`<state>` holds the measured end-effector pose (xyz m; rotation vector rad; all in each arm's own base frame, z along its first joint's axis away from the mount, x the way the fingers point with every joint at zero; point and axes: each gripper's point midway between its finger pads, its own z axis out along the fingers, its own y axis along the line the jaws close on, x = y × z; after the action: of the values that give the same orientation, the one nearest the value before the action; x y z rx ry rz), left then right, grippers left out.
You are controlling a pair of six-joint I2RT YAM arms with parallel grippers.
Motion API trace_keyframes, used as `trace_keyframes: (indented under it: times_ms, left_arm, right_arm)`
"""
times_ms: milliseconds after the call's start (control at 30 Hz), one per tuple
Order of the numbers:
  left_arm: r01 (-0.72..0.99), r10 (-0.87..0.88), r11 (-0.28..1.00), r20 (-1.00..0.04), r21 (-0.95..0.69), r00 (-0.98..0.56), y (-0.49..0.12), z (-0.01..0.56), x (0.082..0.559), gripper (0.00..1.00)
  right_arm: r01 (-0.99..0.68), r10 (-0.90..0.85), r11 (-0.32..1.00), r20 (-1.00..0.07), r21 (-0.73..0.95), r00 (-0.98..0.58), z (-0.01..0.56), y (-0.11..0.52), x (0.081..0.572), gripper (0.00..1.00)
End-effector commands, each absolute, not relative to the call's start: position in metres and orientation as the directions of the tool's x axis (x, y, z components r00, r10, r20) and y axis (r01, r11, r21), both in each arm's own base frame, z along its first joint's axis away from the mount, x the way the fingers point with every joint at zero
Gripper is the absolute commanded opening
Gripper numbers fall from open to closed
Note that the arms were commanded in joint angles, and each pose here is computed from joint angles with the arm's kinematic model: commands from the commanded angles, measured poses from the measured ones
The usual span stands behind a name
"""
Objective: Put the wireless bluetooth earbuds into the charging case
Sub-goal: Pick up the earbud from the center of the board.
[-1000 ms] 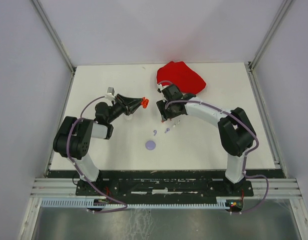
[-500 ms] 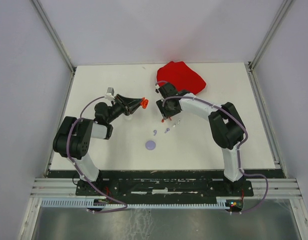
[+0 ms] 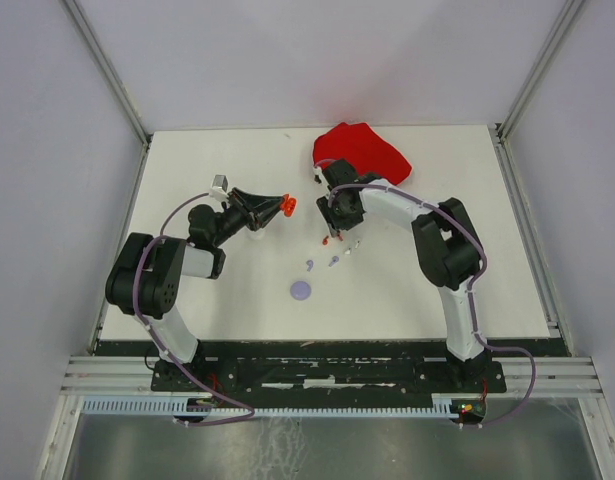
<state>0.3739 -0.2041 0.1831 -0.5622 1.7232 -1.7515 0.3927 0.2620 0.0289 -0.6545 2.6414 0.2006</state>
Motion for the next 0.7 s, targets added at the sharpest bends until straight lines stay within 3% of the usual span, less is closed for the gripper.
trace_keyframes:
  times_ms: [0, 667]
  left_arm:
    - [0.179, -0.68, 0.001, -0.132, -0.984, -0.721, -0.203, 0.198, 0.371, 0.03]
    - [0.176, -0.683, -0.02, -0.116, -0.984, -0.721, -0.202, 0.197, 0.371, 0.03]
  right_arm:
    - [-0.506, -0.434, 0.86, -0.432, 0.061, -0.79, 0.037, 0.272, 0.399, 0.53]
    - [-0.516, -0.452, 0.854, -0.391, 0.072, -0.802, 0.027, 0.274, 0.398, 0.47]
